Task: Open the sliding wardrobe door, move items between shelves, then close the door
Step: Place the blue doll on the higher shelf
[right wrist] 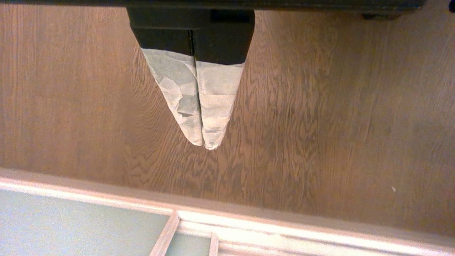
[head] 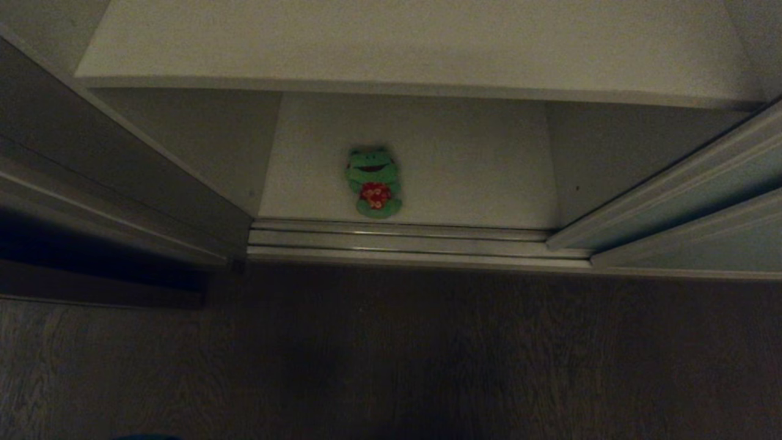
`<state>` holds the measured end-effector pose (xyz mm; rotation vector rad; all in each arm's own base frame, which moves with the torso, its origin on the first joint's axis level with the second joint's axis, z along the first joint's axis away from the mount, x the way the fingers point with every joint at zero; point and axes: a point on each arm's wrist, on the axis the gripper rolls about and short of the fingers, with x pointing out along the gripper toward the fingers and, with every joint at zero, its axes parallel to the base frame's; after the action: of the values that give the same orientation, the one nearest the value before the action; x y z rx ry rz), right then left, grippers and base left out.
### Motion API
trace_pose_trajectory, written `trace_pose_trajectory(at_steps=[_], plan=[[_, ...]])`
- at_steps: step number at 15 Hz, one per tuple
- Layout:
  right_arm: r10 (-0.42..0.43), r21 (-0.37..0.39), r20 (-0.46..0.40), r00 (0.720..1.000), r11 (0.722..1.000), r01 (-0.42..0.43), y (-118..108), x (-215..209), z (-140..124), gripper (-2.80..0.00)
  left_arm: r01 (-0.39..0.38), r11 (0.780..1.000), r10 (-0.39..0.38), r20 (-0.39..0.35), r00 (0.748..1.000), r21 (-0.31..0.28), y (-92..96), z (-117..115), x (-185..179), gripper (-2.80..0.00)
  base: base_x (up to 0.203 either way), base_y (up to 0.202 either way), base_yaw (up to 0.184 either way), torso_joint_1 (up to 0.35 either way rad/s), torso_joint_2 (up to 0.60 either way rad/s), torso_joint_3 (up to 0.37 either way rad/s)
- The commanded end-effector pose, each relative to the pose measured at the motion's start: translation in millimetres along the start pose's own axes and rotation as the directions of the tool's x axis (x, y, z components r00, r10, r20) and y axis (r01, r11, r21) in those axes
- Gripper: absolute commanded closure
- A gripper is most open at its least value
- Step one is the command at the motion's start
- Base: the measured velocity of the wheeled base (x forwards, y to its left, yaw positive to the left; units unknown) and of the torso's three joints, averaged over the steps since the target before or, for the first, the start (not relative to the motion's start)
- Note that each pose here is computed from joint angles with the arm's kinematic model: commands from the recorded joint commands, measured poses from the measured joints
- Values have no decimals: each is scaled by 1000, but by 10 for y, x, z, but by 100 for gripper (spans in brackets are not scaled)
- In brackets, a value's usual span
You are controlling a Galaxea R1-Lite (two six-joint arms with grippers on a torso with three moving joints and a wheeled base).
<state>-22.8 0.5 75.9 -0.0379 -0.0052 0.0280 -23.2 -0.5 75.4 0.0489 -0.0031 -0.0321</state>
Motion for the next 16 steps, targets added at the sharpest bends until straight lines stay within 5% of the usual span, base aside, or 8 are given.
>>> trace_pose_trajectory(at_steps=[1,16], plan=[[1,-1,3,1000,1000,-1,0,-2,0,0,0,1000,0,-5,1000,0,0,-2,4,0,0,0,0,7,-2,207],[1,-1,3,1000,1000,-1,0,-2,0,0,0,1000,0,-5,1000,-6,0,-2,4,0,0,0,0,1,1,202]])
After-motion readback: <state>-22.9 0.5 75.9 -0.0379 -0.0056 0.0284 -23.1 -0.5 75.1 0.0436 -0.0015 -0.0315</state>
